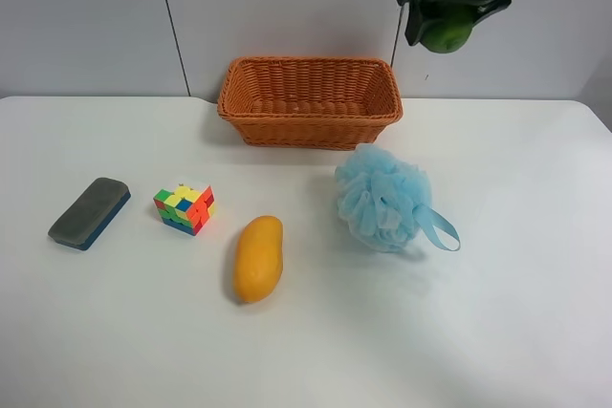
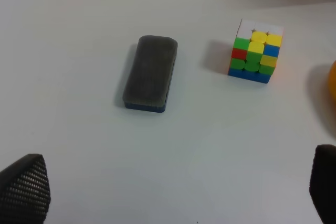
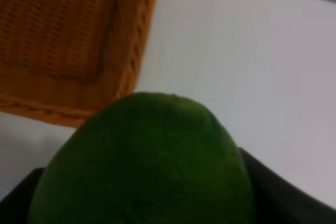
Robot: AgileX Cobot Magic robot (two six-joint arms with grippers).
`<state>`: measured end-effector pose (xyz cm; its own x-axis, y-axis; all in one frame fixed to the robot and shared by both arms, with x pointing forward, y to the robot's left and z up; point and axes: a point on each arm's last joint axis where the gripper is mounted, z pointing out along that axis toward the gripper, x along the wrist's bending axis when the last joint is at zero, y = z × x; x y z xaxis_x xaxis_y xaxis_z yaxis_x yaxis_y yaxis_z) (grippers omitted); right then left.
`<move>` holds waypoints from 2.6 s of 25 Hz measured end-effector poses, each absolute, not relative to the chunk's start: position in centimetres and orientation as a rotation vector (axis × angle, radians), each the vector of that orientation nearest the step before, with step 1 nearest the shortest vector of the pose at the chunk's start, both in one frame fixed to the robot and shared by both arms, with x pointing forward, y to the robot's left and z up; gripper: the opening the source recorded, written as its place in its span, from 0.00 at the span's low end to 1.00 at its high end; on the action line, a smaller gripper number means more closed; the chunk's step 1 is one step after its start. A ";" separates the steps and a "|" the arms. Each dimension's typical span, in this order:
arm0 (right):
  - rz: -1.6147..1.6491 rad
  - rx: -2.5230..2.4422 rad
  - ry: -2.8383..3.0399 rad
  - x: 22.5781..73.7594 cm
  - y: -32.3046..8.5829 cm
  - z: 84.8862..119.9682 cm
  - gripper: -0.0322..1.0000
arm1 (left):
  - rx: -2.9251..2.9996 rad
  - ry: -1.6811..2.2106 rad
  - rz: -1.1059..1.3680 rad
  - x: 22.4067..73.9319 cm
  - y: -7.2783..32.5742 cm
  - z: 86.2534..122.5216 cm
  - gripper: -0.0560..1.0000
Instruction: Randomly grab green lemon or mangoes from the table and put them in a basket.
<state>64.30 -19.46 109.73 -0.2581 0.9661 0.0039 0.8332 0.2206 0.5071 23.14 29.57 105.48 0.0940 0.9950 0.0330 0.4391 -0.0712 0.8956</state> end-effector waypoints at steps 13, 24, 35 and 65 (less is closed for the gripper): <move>0.739 1.544 2.178 70.9 -13.7 102.2 0.65 | 1.619 1.443 0.932 23.1 29.6 105.5 0.99; 0.740 1.524 2.202 72.6 -11.8 96.0 0.65 | 1.619 1.443 0.932 23.1 29.6 105.5 0.99; 0.744 1.525 2.198 72.9 -11.7 95.0 0.65 | 1.619 1.443 0.932 23.1 29.6 105.5 0.99; 0.543 1.549 2.327 63.6 -15.3 111.6 0.99 | 1.619 1.443 0.932 23.1 29.6 105.5 0.99</move>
